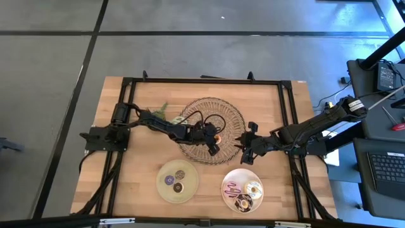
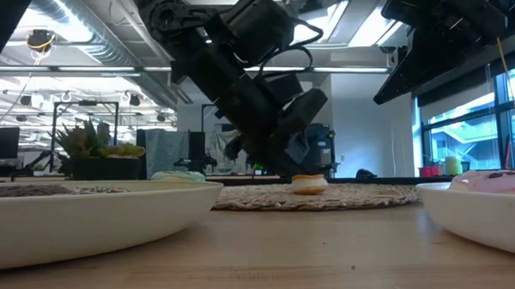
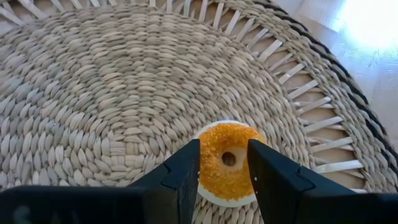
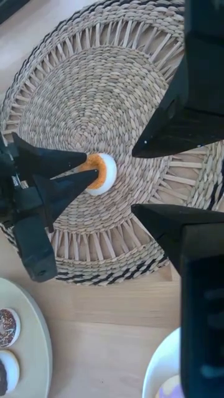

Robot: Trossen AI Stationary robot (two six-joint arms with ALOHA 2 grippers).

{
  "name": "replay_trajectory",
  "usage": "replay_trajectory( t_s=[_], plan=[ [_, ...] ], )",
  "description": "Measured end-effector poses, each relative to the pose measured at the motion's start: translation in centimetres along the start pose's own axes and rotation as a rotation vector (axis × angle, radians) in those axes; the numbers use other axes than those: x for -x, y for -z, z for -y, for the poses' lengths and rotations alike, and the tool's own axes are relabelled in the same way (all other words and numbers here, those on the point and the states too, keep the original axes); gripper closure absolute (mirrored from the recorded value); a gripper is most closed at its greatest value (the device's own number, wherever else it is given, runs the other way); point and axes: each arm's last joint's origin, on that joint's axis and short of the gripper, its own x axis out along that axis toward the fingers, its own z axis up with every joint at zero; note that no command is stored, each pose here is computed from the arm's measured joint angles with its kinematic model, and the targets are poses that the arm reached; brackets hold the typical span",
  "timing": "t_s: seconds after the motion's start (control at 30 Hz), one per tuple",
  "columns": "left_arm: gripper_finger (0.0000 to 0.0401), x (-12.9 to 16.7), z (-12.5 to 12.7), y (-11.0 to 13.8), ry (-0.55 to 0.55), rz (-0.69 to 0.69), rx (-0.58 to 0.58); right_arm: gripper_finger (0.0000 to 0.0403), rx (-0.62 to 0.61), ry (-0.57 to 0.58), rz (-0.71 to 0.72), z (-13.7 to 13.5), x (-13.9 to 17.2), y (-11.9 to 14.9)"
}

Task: Pick & Place donuts
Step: Put the small yellow donut on the light gray plate

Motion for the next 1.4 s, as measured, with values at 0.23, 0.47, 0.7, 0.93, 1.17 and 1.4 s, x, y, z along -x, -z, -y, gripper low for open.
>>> replay_trajectory(
  t_s=[0.23, 0.47, 0.7, 0.93, 1.17, 1.4],
  plan=[
    [0.0270, 0.0, 0.0, 0.0, -0.001, -0.001, -0.005, 0.0271, 0.000, 0.000, 0.000, 0.0, 0.0, 0.0],
    [0.0270, 0.0, 0.0, 0.0, 0.005, -0.004, -0.017, 0.0271, 0.000, 0.000, 0.000, 0.0, 0.0, 0.0],
    [0.0269, 0.0, 0.0, 0.0, 0.010, -0.006, -0.020, 0.0271, 0.000, 0.000, 0.000, 0.0, 0.0, 0.0],
    [0.0269, 0.3, 0.9, 0.5, 0.101, -0.047, -0.140, 0.0271, 0.000, 0.000, 0.000, 0.0, 0.0, 0.0],
    [0.0271, 0.5, 1.3, 0.8, 0.153, -0.063, -0.247, 0.0271, 0.000, 0.000, 0.000, 0.0, 0.0, 0.0],
    [0.0275, 0.5, 1.3, 0.8, 0.182, -0.070, -0.362, 0.0271, 0.001, 0.000, 0.000, 0.0, 0.0, 0.0]
  ],
)
